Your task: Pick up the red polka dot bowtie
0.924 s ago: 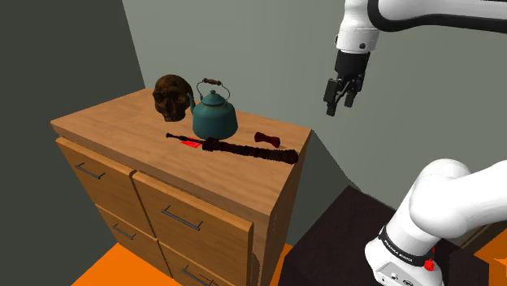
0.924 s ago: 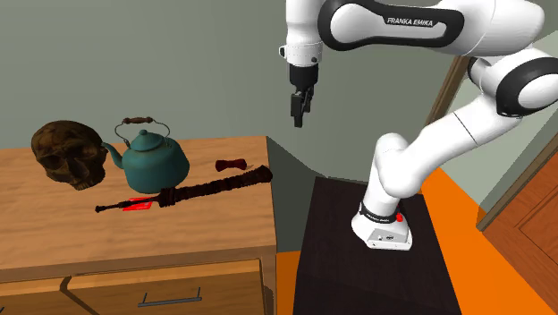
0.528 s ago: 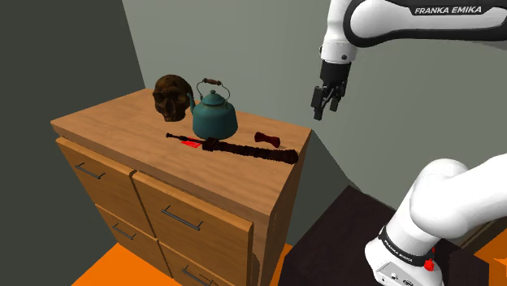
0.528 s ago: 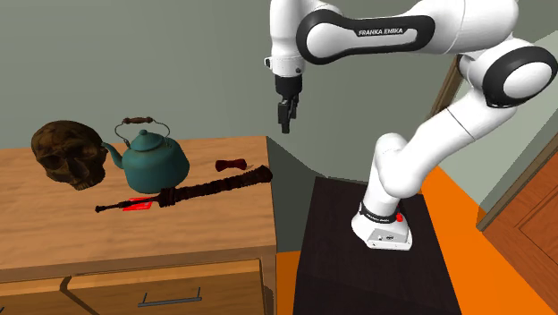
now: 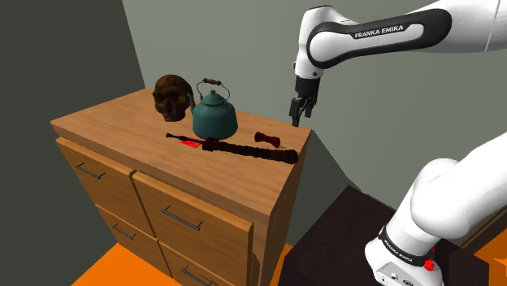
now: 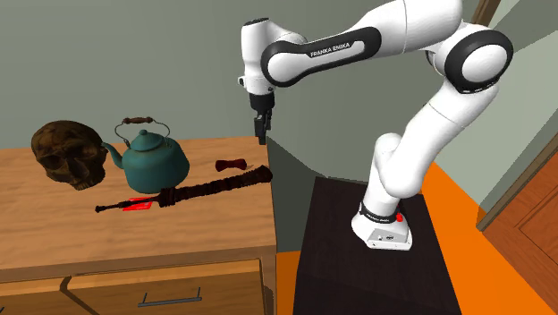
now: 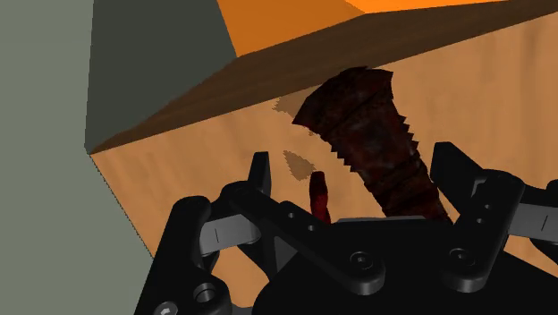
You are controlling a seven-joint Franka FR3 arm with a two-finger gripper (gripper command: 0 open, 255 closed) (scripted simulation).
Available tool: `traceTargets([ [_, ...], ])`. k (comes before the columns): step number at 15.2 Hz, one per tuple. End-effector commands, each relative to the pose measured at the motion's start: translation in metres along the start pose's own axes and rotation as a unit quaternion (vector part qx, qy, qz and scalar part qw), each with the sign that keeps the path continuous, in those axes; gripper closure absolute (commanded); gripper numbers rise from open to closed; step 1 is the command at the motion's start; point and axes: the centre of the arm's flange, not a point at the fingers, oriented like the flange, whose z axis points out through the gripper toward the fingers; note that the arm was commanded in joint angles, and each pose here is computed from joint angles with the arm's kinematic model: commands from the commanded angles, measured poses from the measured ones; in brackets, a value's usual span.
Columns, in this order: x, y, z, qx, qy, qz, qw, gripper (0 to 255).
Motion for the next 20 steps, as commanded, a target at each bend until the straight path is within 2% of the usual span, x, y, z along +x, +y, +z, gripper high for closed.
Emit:
traceTargets([
  [1,0.021,0.004,0.015,0.001,0.001,-0.018,0.9998,0],
  [6,0.075,0.008,0.052,0.005,0.003,-0.062,0.9981,0],
  [12,0.14,0.006,0.097,0.009,0.005,-0.114,0.9935,0],
  [20,0.144,0.005,0.139,0.009,0.005,-0.116,0.9932,0],
])
